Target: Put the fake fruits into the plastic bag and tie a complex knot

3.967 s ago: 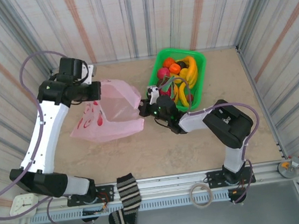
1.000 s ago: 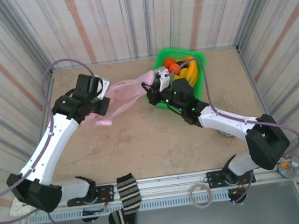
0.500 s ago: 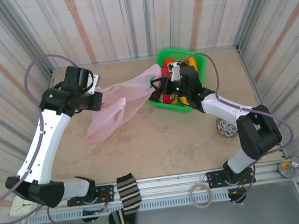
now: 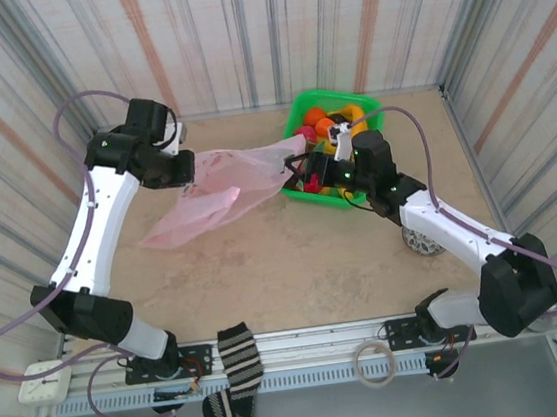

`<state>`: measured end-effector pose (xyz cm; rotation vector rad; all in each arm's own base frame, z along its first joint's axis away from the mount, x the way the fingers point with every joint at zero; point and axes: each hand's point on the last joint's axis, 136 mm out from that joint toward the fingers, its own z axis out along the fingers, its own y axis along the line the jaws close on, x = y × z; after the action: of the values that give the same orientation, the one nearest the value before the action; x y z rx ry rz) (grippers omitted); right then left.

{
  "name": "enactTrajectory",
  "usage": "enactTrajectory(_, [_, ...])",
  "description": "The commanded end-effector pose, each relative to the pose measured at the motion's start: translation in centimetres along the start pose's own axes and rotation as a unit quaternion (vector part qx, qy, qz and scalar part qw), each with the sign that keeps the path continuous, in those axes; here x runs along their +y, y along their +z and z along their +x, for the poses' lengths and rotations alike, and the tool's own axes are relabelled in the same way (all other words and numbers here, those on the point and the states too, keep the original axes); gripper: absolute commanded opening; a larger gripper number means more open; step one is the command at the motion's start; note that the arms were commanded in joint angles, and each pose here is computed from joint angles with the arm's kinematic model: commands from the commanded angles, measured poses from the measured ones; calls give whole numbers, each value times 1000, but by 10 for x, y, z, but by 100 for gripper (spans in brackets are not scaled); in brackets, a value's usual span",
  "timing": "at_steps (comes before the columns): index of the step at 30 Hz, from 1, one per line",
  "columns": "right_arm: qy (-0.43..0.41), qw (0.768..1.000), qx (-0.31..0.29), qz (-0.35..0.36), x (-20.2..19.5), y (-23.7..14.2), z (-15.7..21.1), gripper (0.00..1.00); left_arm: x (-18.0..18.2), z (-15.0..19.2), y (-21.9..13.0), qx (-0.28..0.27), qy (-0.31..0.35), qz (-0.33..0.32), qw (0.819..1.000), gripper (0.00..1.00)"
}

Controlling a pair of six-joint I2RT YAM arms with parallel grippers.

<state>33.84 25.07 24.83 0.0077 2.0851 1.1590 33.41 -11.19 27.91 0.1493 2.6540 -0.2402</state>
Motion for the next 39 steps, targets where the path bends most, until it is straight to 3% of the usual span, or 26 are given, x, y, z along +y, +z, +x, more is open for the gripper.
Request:
enactTrajectory(1, [98, 994, 16, 41, -16, 0, 26, 99, -3, 0, -5, 8, -17, 10, 1000, 0])
enactTrajectory(14, [250, 968, -33, 17, 4, -32, 75, 99, -8, -2, -1, 15, -27, 24, 999, 0])
enactTrajectory(21, [287, 957, -2, -53, 44, 17, 87, 99, -13, 4, 1, 17, -26, 32, 999, 0])
enactTrajectory(27, [293, 954, 29, -57, 56, 66, 98, 97, -15, 5, 0, 13, -25, 39, 999, 0])
enactTrajectory(30, [308, 948, 58, -53, 57, 87, 112, 87, -16, 2, -2, 7, -22, 41, 999, 0])
enactTrajectory(33, [332, 938, 90, -40, 45, 101, 134, 68, -14, -8, -5, -4, -18, 40, 999, 0])
enactTrajectory(39, [336, 933, 129, -5, 24, 104, 163, 15, -9, -23, -10, -18, -18, 37, 999, 0])
